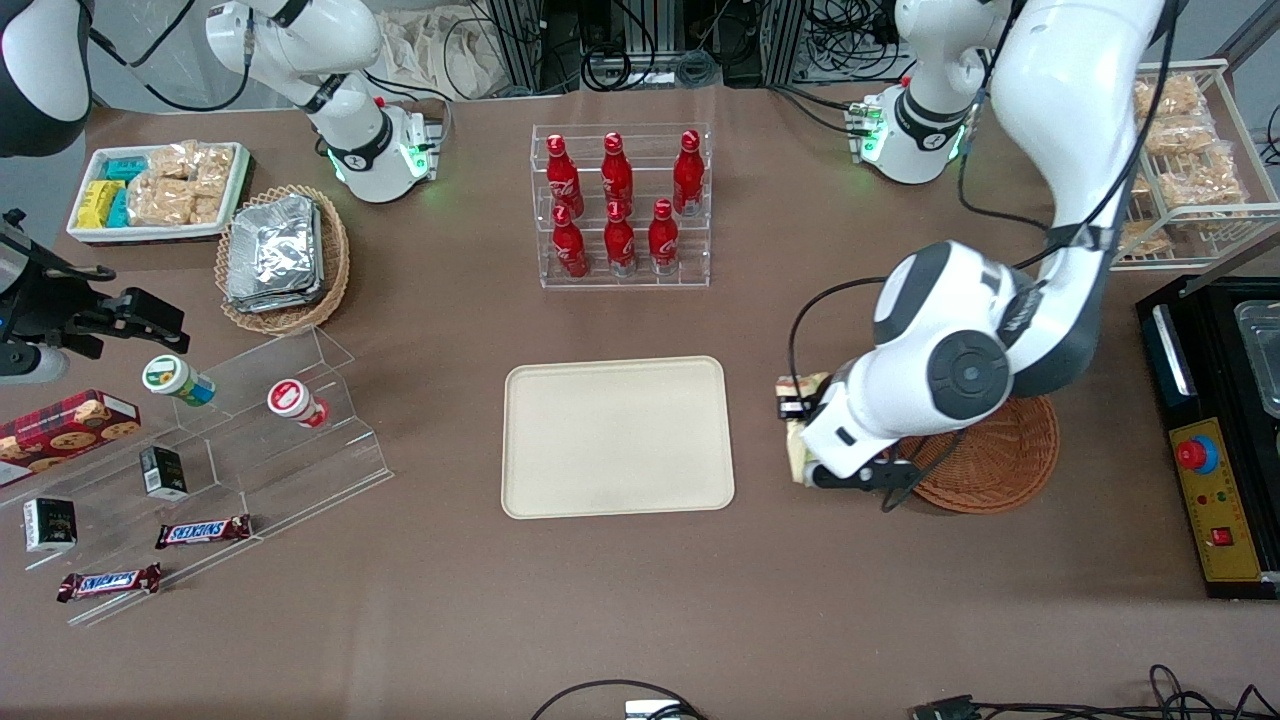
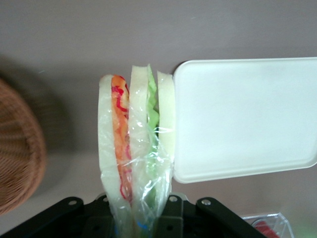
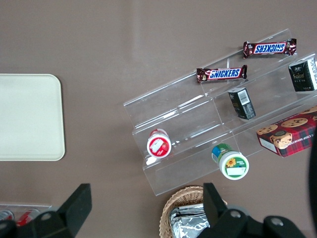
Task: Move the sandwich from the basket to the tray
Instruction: 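Carry the sandwich over the cream tray and lower it onto it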
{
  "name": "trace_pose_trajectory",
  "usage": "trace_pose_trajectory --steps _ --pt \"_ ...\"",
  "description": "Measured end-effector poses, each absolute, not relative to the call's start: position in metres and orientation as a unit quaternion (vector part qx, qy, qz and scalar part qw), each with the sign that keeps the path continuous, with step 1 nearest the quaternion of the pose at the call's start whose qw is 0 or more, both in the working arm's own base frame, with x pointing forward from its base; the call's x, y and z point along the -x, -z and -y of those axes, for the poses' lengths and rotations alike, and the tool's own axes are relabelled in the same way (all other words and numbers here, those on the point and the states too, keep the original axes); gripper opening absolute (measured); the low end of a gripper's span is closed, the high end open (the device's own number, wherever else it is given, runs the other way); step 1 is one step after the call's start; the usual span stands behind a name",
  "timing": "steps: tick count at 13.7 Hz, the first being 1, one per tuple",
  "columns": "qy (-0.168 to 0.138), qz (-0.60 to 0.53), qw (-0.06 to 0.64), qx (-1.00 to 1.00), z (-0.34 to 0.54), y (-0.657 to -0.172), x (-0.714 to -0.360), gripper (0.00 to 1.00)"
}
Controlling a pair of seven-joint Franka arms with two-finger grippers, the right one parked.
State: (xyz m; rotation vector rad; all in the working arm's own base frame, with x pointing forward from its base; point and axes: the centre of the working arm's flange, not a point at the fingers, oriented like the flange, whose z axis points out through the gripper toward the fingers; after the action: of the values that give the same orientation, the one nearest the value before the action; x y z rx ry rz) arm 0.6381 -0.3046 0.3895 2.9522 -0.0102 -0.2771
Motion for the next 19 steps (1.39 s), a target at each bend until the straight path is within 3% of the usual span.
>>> trace_pose_trajectory --steps 3,9,16,19 --pt "0.088 0.0 0.102 -0.991 0.35 -0.35 -0.634 0.21" --pt "0.139 -0.005 0.096 -0.986 0.392 -0.242 -0.612 0.21" --pt "0.143 -0.012 0.099 -0.985 0.406 -0.213 -0.605 0.2" --pt "0.141 -0.014 0.1 -0.985 0.41 -0.205 -0.603 0.46"
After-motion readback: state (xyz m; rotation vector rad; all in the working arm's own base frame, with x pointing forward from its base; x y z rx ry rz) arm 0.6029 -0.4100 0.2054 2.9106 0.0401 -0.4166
